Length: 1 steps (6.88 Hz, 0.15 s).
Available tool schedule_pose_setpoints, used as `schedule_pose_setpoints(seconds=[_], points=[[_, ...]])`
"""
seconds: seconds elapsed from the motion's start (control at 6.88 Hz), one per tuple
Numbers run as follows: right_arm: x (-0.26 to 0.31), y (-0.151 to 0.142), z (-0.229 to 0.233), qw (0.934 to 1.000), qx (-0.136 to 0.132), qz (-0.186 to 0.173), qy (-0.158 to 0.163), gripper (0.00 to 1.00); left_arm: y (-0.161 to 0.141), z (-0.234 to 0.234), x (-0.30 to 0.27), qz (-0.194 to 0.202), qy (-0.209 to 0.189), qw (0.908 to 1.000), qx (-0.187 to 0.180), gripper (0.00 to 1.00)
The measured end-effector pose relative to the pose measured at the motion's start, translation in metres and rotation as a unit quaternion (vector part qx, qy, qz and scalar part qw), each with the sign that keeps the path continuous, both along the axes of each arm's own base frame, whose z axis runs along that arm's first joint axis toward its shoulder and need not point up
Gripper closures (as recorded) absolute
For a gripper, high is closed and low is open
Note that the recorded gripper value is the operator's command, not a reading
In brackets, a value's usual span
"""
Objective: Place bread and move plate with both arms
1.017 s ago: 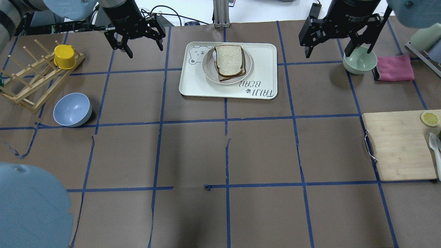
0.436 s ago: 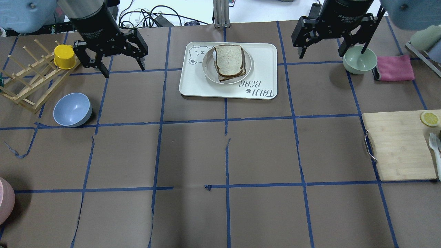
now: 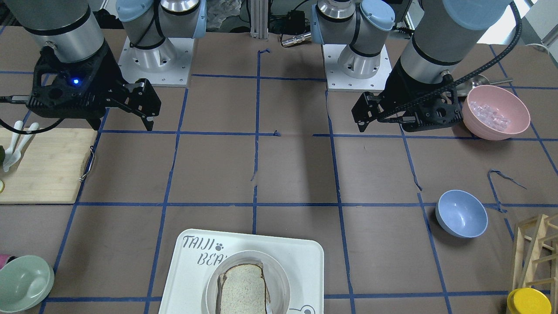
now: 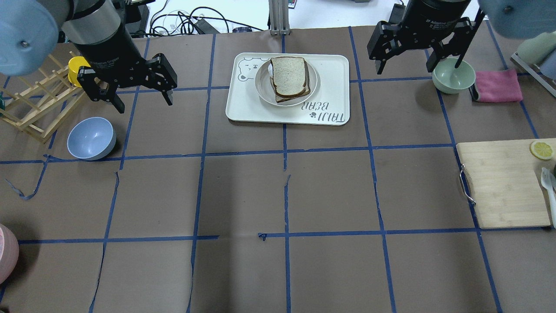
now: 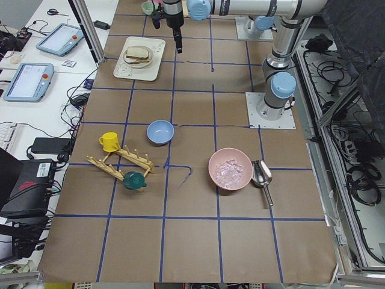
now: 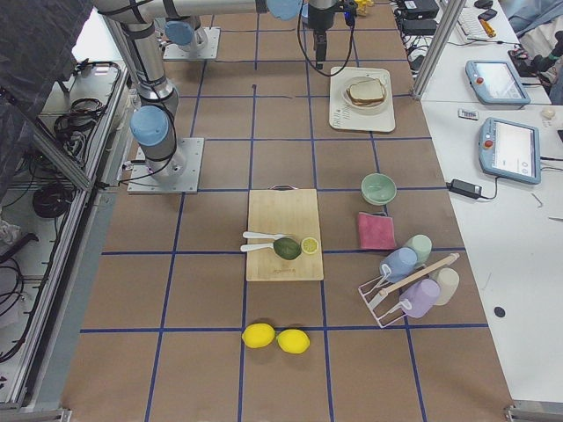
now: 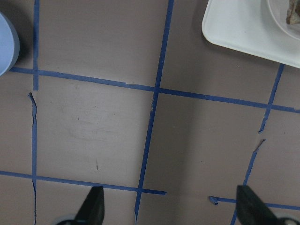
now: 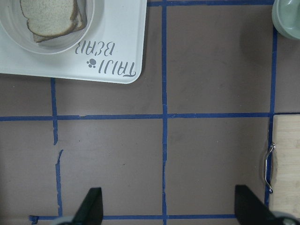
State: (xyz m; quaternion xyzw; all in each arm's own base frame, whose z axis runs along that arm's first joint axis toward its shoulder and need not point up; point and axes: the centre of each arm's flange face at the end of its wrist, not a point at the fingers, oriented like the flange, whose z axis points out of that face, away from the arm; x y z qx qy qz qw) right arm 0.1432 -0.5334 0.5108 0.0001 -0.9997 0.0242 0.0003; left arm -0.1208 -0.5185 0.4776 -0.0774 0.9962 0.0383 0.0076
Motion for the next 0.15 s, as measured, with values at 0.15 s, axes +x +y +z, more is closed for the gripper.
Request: schedule_pose_setpoints(seconds=[0.15], points=[[-0.0004, 0.0, 0.0, 1.0, 0.0, 0.0, 0.0, 0.0, 0.0045, -0.0009, 0.0, -0.001, -0.002, 1.0, -0.002, 0.0]])
